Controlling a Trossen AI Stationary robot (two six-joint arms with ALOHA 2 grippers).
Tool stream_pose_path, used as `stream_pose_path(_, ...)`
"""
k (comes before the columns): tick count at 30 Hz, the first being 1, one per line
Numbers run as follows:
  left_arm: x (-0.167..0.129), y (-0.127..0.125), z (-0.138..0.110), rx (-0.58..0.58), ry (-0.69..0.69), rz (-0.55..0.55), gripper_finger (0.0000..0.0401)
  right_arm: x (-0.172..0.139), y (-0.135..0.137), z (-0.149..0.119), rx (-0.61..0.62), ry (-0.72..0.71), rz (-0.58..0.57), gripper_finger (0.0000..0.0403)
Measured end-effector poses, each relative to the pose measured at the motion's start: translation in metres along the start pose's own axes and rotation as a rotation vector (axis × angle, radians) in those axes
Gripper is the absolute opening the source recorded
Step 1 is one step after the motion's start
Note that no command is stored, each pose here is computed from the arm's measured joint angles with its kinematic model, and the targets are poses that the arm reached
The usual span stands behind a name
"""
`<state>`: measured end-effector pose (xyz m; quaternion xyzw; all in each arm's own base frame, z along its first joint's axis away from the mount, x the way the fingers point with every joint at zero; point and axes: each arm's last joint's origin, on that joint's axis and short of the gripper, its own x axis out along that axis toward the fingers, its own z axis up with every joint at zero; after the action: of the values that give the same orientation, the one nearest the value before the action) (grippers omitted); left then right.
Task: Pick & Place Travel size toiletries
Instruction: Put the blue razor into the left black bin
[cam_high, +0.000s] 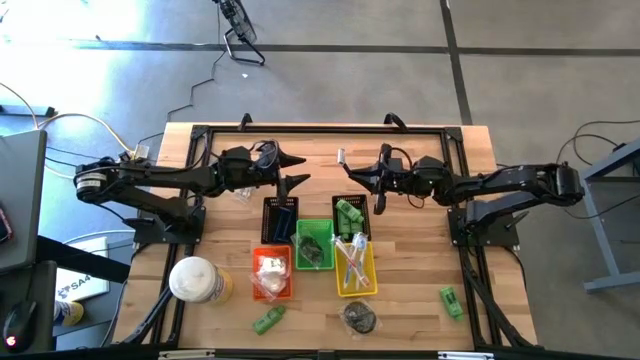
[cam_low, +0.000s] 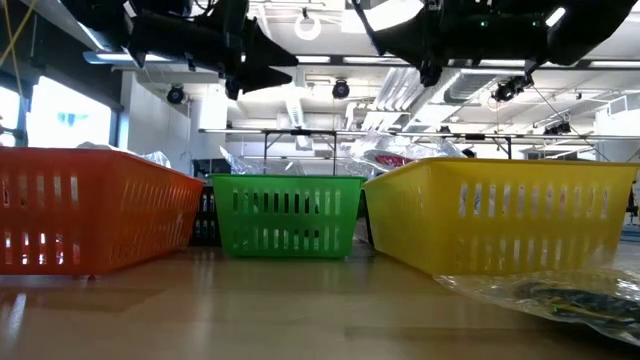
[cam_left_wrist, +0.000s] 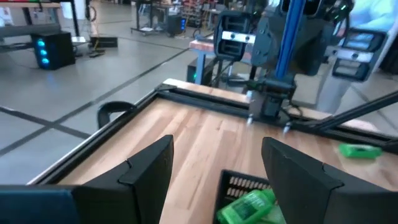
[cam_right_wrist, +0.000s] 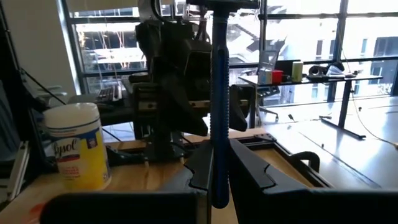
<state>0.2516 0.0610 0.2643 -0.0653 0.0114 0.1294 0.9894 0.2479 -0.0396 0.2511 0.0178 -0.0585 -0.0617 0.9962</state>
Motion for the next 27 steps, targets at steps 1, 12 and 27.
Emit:
stream_pose_path(1,0.0,0.0,0.0,-0.006,-0.002,-0.006,0.0239,0.0,0.001,0.0,0.001,-0.001,0.005,0.0025)
stream_pose_path(12,0.0,-0.005,0.004,0.051,-0.035,-0.156,0.0239,0.006,0.011,-0.006,-0.013,-0.016,0.037,0.0025)
stream_pose_path(27,0.026,-0.006,-0.008,0.125,-0.192,-0.234,0.0239,0.017,0.01,-0.022,-0.02,-0.023,0.034,0.0025)
